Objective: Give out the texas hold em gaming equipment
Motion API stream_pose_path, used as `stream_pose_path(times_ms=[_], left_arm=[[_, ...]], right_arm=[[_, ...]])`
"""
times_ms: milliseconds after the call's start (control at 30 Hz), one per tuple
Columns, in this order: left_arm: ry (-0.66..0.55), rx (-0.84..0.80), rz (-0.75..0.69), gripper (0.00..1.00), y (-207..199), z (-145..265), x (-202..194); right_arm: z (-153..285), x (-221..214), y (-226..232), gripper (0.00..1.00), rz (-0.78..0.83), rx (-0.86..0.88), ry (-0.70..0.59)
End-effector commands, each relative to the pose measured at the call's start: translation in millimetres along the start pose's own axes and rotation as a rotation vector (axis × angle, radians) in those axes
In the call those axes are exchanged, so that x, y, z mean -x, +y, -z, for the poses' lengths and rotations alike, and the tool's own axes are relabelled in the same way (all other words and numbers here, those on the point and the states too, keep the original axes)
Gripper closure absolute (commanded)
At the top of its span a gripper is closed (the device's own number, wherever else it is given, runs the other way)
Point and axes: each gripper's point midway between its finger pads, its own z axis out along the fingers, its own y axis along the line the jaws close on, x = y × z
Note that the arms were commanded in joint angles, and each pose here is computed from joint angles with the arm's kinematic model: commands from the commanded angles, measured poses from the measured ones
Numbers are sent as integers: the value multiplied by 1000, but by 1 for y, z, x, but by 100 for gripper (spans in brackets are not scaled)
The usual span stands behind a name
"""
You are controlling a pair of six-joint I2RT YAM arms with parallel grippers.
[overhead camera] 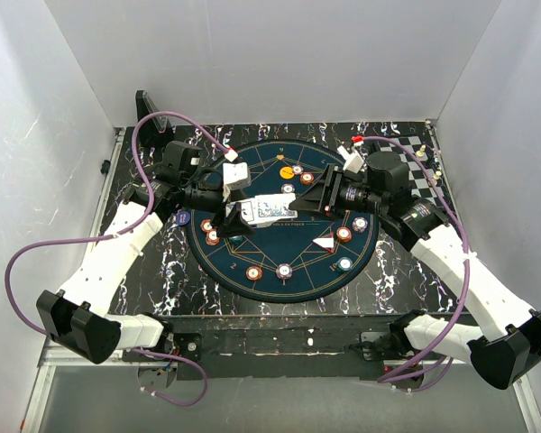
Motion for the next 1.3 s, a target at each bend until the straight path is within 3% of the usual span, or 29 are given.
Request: stream_pose_path(times_ms=[0, 433, 933, 1267], left_arm=[[-54, 4, -62, 62, -6, 10, 21], [-69, 2, -57, 62, -7, 11, 27], [-65, 1, -61, 62, -8, 11, 24], [-67, 1, -62, 62, -9, 11, 25]], right_arm=[[0, 0, 10, 52, 16, 48, 9], [-14, -6, 3, 53, -24, 49, 44], [-1, -4, 13, 95, -9, 57, 4], [6, -3, 13, 96, 1, 38, -10]])
